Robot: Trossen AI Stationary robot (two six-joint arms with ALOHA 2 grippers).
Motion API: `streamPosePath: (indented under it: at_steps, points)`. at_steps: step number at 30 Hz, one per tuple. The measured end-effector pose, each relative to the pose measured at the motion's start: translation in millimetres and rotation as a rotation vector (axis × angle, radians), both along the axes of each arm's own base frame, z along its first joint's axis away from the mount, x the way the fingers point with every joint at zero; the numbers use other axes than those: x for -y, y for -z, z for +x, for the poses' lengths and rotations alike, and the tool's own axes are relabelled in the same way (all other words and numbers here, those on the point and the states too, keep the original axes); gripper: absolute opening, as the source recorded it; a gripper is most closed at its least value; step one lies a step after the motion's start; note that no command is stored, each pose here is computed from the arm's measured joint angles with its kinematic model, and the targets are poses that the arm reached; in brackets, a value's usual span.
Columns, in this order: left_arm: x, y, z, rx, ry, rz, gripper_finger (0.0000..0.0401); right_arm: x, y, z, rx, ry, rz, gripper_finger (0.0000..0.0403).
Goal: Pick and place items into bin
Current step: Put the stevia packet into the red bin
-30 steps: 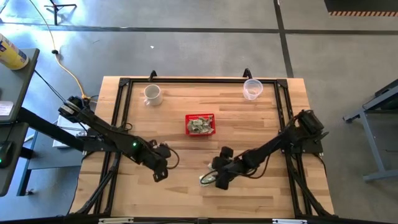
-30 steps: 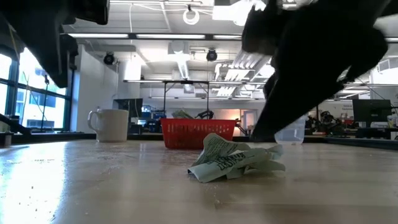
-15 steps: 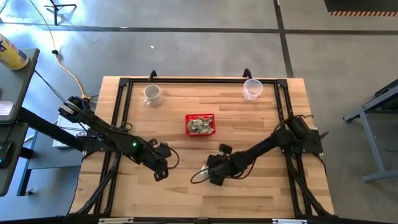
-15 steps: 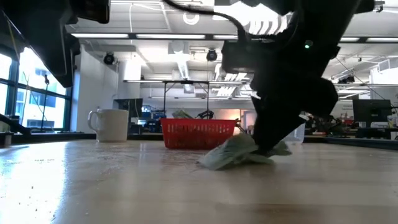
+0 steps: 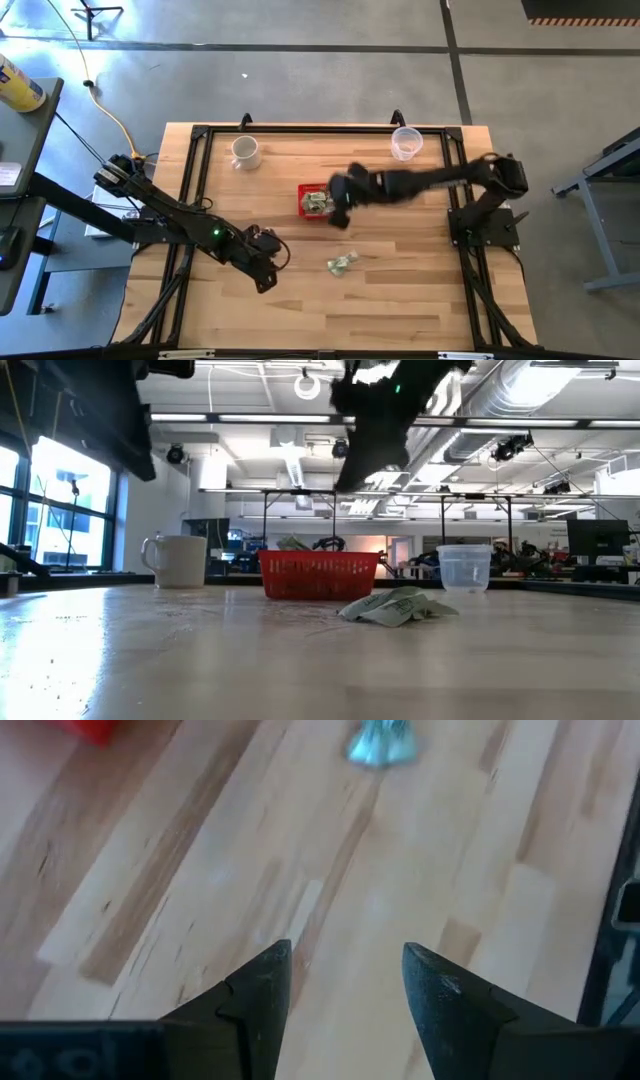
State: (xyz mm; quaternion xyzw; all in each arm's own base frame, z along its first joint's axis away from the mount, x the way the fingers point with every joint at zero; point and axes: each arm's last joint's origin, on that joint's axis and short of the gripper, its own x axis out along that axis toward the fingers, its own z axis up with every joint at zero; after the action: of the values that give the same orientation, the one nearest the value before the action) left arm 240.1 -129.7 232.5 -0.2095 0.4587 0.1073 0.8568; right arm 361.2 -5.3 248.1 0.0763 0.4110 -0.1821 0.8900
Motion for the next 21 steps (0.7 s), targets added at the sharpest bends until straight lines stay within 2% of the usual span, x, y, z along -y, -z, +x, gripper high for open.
streamPosePath:
  at_steps: [4, 7, 10, 15, 18, 21]
  points:
    - [2, 1, 8, 0.07, -0.044, 0.034, 0.0225, 37, 17, 8, -0.007, -0.015, 0.134, 0.0023]
    - [0, 13, 21, 0.071, -0.062, 0.038, 0.0225, 41, 23, 15, 0.04, -0.011, 0.246, 0.0076]
    - [-1, 33, 42, 0.07, -0.049, 0.028, 0.0225, 36, 23, 14, 0.032, -0.024, 0.264, 0.0145]
    - [-3, 60, 80, 0.184, -0.066, -0.003, 0.0225, 12, 3, -8, -0.068, -0.065, 0.205, 0.025]
    - [-7, 65, 103, 0.202, -0.096, -0.003, 0.0225, -14, -13, -37, -0.203, -0.064, 0.062, 0.0289]
    - [-7, 61, 127, 0.199, -0.081, 0.018, 0.0225, -45, -28, -68, -0.282, -0.034, -0.073, 0.0308]
